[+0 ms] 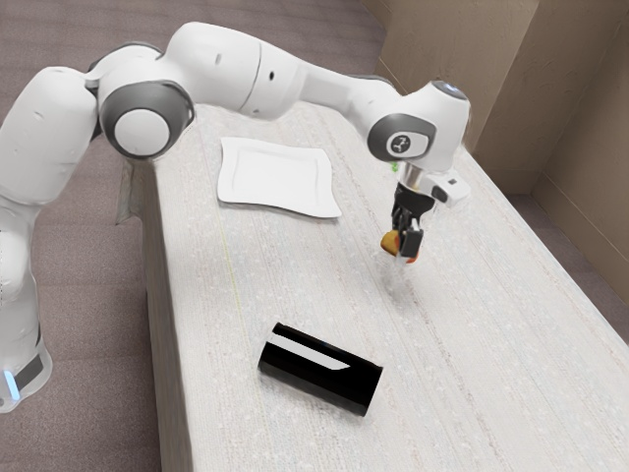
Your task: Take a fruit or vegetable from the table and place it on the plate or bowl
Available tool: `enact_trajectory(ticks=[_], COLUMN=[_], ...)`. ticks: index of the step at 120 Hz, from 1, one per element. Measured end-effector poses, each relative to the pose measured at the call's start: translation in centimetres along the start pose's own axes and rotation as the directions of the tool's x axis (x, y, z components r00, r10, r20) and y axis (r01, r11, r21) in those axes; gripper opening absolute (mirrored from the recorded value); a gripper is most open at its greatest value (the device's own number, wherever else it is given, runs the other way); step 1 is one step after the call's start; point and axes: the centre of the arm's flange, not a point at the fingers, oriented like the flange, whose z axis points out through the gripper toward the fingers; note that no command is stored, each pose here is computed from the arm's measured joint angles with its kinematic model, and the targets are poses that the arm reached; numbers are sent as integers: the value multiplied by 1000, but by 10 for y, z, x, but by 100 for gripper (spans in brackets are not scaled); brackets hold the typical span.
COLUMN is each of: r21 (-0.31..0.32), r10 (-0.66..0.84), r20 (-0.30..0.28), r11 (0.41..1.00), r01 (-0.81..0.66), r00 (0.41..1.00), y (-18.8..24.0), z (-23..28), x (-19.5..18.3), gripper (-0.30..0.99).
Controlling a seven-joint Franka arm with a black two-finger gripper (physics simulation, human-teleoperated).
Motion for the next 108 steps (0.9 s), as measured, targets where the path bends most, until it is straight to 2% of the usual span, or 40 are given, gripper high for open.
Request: enact_trajectory(ticks=[12, 22, 30, 38, 51, 61, 73, 108], r21=[28, 51, 64, 61, 52, 55, 76, 141], r10=[-131, -211, -242, -273, -371, -431, -455, -417], r20=[-31, -3, 63, 162, 313, 365, 350, 200], r11=[991, 976, 969, 962, 926, 895, 885, 908], r01=[132, 211, 238, 267, 374, 443, 459, 395], r00=[991, 978, 968, 948, 874, 825, 819, 887], y=[-79, -118, -129, -136, -168, -191, -204, -202], z=[-50, -73, -77, -70, -48, -36, -23, -13], x=[-40, -85, -109, -138, -211, -252, -264, -230], gripper=[44, 44, 44, 44, 44, 43, 43, 44])
